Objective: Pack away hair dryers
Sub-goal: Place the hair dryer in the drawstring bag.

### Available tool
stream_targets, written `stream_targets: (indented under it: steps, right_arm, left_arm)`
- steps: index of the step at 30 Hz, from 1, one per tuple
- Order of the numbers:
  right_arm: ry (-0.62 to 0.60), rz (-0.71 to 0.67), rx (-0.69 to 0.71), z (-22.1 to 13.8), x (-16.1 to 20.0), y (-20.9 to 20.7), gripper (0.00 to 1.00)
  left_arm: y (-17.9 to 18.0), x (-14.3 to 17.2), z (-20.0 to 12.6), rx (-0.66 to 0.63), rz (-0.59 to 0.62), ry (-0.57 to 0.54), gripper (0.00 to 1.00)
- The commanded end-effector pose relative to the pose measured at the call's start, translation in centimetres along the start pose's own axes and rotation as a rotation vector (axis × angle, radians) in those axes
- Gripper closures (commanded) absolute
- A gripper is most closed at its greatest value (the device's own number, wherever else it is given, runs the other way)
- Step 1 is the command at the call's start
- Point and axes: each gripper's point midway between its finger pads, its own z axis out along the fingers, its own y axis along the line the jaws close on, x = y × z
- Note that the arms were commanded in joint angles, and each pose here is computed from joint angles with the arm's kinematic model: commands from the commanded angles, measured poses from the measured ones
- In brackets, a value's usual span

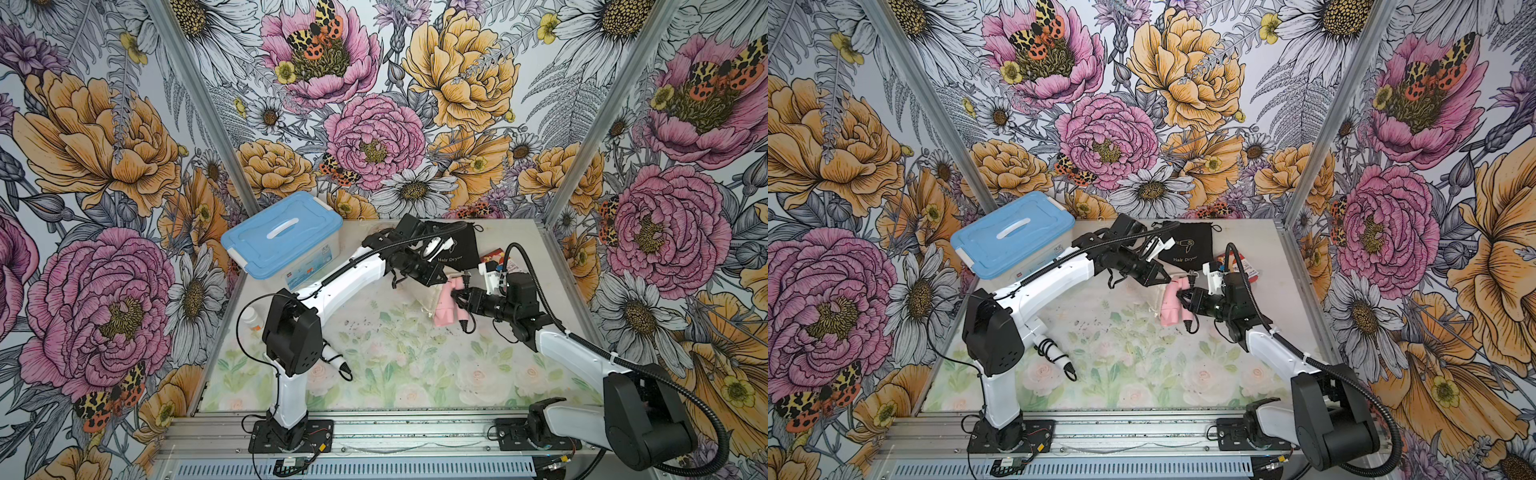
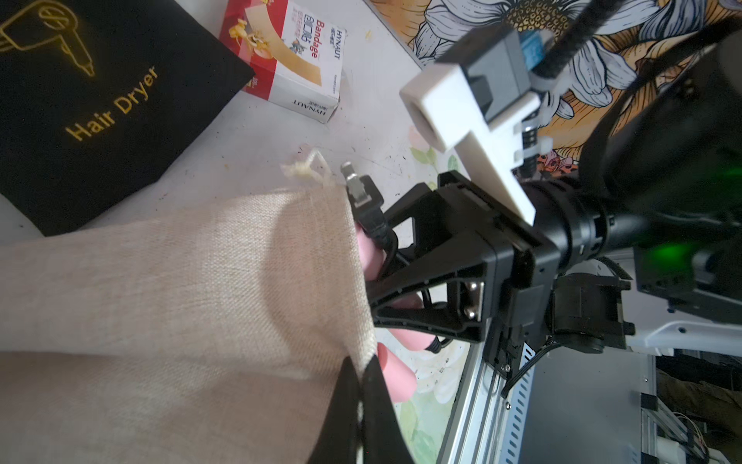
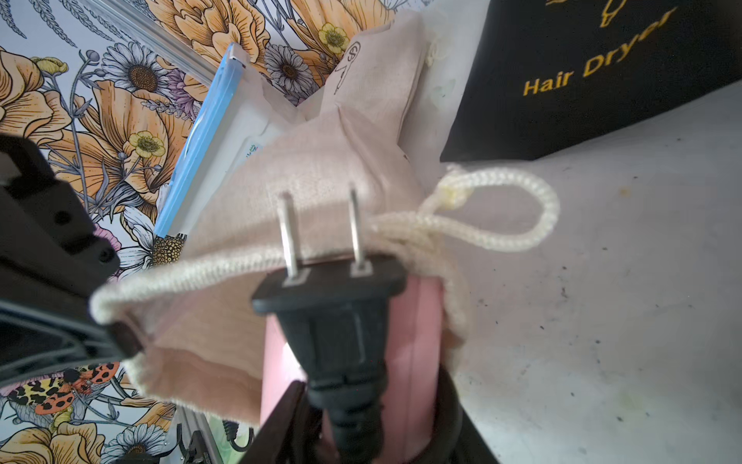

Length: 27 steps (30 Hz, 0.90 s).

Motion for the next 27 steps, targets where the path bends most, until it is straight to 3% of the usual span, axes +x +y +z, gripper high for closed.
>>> stream_targets:
  steps: [1,15,27]
  right_arm:
    - [-0.064,-0.089,-0.030,-0.7,-1.4,1.9,0.88]
    - [0.001,-0.183,0.008,-0.1,0.9,3.3,0.88]
    - [0.057,-0.189,-0.030,1.7,2.2,3.3,0.88]
  left_arm:
    - [0.5,-1.7,0.3,-0.001,-0.033,-0.027,1.00]
    - [2.3,-2.5,2.7,0.003,-0.108,-0.017,1.00]
    - [0.2,-3.7,1.8,0.046,-0.070,-0.052,1.00]
